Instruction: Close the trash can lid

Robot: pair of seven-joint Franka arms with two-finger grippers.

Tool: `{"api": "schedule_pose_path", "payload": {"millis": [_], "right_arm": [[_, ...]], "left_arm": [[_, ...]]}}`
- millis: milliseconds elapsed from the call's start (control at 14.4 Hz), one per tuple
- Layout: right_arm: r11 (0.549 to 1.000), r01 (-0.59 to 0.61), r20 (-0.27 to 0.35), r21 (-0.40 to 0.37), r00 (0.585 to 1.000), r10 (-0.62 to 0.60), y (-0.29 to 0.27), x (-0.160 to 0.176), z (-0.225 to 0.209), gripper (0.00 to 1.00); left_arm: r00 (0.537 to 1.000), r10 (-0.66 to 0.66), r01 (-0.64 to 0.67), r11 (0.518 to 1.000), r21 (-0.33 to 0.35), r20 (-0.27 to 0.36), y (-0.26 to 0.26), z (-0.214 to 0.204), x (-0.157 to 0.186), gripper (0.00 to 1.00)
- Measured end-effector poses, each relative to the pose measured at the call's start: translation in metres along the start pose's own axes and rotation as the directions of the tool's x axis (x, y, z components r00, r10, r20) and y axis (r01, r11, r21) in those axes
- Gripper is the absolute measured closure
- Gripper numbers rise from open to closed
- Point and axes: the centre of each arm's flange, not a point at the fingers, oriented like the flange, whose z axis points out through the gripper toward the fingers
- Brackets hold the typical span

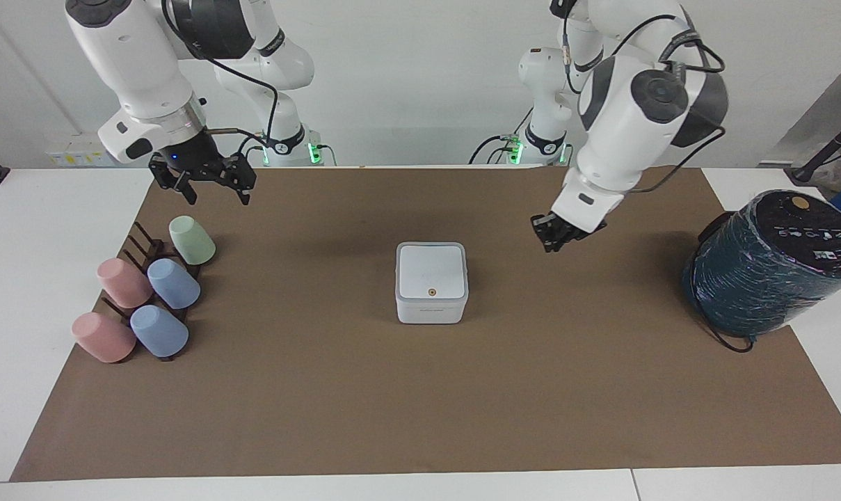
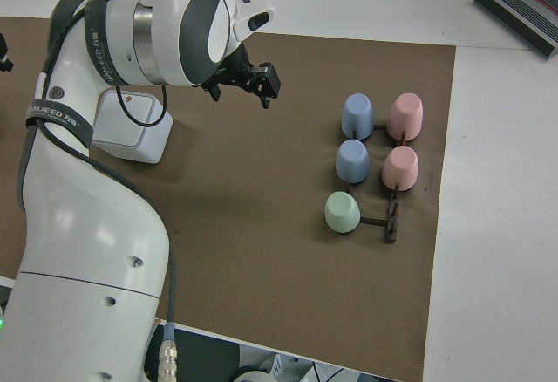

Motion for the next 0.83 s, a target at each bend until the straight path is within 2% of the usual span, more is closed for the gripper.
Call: {"api": "schedule_pose_path", "payload": {"millis": [139, 208, 277, 416, 554, 832], "right_arm": [[1.000, 0.000, 0.000, 0.000, 1.000, 0.000, 0.000, 0.000, 0.000, 0.00], [1.000, 0.000, 0.000, 0.000, 1.000, 0.000, 0.000, 0.000, 0.000, 0.00], [1.000, 0.000, 0.000, 0.000, 1.000, 0.000, 0.000, 0.000, 0.000, 0.00], [1.000, 0.000, 0.000, 0.000, 1.000, 0.000, 0.000, 0.000, 0.000, 0.00], [1.000, 0.000, 0.000, 0.000, 1.000, 0.000, 0.000, 0.000, 0.000, 0.00], [1.000, 0.000, 0.000, 0.000, 1.000, 0.000, 0.000, 0.000, 0.000, 0.00]], "left_arm": [[0.997, 0.081, -0.081, 0.994, 0.070, -0.003, -0.042, -0.028, -0.013, 0.80], [0.994, 0.110, -0.109, 0.990, 0.093, 0.000, -0.056, -0.040, -0.021, 0.75], [0.992, 0.126, -0.125, 0.987, 0.101, -0.003, -0.065, -0.051, -0.029, 0.74], [0.991, 0.132, -0.130, 0.986, 0.101, -0.021, -0.079, -0.065, -0.036, 0.58], [0.991, 0.134, -0.130, 0.987, 0.095, -0.030, -0.080, -0.066, -0.035, 0.37], [0.989, 0.123, -0.121, 0.992, 0.032, -0.077, -0.081, -0.066, -0.027, 0.33]]}}
